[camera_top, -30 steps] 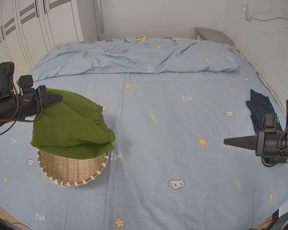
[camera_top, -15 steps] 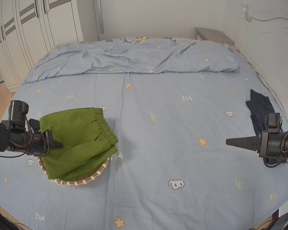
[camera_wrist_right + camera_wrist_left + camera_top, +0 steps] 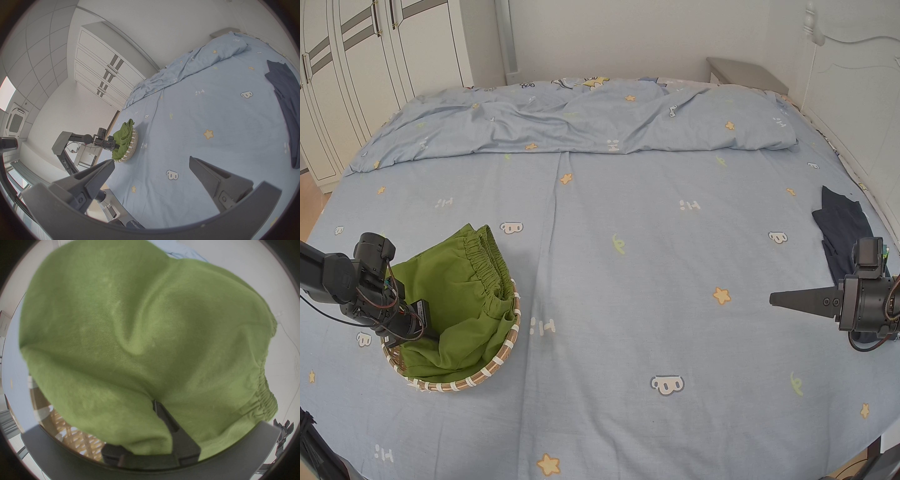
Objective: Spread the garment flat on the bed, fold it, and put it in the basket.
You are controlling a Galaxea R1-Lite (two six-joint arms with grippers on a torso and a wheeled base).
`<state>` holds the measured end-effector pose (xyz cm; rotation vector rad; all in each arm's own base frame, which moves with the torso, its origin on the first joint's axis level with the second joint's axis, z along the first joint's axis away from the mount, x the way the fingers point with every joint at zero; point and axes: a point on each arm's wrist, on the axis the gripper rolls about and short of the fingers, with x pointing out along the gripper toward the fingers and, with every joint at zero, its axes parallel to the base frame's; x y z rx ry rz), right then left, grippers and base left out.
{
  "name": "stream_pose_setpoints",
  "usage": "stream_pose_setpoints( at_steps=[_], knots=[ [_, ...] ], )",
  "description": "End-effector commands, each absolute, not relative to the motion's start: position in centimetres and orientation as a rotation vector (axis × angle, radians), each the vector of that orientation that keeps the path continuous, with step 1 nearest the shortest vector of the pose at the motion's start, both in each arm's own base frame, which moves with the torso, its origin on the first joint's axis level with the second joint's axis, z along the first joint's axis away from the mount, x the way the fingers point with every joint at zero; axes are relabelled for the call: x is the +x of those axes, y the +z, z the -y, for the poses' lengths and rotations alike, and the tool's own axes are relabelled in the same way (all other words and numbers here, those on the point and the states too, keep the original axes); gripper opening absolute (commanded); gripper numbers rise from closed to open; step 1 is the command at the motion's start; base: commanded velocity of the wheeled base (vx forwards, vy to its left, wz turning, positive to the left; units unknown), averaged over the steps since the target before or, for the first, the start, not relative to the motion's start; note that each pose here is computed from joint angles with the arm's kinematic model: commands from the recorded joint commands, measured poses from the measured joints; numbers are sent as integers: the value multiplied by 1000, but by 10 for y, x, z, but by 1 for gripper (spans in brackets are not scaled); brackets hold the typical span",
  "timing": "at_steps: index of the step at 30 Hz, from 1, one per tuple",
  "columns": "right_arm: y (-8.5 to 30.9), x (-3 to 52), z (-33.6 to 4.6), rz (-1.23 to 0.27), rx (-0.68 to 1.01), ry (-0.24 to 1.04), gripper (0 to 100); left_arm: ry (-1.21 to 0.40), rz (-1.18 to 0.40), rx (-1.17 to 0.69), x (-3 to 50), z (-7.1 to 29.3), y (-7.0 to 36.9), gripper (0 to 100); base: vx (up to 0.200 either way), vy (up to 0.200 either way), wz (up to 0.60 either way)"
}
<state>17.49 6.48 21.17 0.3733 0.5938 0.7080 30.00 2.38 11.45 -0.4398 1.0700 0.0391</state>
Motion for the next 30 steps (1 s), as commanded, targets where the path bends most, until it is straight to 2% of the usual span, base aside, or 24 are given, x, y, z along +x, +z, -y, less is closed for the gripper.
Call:
stream_pose_setpoints(
  at_steps=[1,4,5,12,20,24,29,30],
  knots=[
    [211,176,-65,-599,373,709,100,48,-1119,-445,311,-24,98,0,0,0,0],
    [211,176,-65,-598,374,708,100,48,-1107,-447,310,-24,103,0,0,0,0],
    [211,176,-65,-599,373,709,100,48,-1105,-447,309,-24,103,100,0,0,0],
    [211,176,-65,-597,373,708,100,31,-993,-431,287,-22,145,100,0,0,0],
    [213,170,-63,-571,363,708,100,15,-756,-395,229,-18,219,100,0,0,0],
    [228,119,-48,-385,262,751,100,-54,-594,-343,175,1,248,100,0,0,0],
    [206,65,-30,-271,212,755,100,-41,-445,-255,100,14,238,100,0,0,0],
    [205,63,-30,-269,211,754,100,-41,-440,-252,97,14,238,100,0,0,0]
  ],
)
